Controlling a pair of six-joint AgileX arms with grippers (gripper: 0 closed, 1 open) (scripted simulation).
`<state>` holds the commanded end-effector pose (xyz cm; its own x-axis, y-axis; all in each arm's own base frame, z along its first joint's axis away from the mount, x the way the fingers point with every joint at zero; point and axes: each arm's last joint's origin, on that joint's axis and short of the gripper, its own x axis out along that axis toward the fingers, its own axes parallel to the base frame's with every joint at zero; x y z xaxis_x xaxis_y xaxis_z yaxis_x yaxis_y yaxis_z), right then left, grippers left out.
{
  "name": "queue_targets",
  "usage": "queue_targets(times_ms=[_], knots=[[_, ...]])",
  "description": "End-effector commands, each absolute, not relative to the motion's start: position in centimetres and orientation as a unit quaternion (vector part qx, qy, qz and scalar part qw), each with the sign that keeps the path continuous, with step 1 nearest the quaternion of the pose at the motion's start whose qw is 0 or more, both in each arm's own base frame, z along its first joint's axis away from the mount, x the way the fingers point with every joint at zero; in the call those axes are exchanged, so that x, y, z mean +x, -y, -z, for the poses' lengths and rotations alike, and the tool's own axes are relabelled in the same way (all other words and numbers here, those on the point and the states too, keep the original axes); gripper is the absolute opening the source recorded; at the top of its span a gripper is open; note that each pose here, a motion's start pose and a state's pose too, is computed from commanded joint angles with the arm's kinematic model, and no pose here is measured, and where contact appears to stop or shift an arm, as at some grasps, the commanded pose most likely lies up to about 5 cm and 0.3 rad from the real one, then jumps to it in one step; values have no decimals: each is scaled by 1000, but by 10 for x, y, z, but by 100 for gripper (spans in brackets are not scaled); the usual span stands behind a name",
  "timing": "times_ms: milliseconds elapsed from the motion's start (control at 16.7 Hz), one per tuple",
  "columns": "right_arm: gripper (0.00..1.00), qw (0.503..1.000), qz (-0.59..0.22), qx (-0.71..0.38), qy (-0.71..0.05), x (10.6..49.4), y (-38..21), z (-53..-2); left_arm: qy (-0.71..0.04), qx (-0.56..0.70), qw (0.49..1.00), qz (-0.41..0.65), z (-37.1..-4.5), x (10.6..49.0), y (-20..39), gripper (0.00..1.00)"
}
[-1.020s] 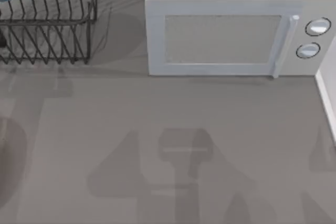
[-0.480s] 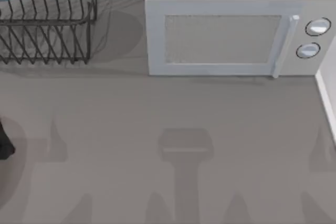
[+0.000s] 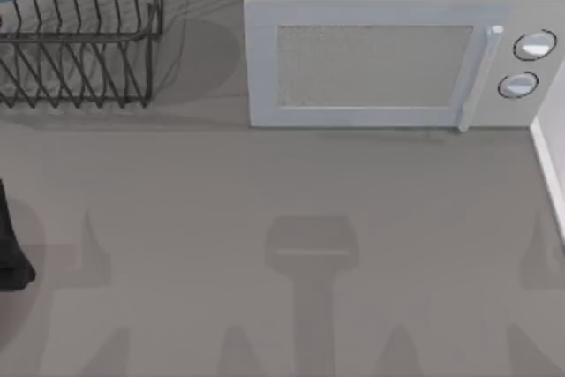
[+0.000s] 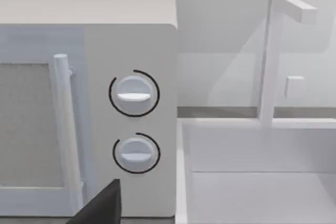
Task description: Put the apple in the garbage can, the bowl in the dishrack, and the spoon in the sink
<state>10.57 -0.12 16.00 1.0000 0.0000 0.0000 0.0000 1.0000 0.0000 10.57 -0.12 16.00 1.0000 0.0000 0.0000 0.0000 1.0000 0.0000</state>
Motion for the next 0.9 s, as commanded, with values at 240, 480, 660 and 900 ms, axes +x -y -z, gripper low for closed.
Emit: queue_targets(times_ms=[240,480,660,900], knots=[[100,1000,7,-13,-19,106,3,-164,0,0,1000,0,-160,106,1,100],[100,988,26,-69,-136,112,9,-179,0,0,1000,0,-160,106,1,100],[100,952,24,-114,-283,124,18,-187,0,0,1000,0,-160,106,1,100],[100,861,-13,-143,-487,147,34,-190,0,0,1000,0,-160,106,1,100]])
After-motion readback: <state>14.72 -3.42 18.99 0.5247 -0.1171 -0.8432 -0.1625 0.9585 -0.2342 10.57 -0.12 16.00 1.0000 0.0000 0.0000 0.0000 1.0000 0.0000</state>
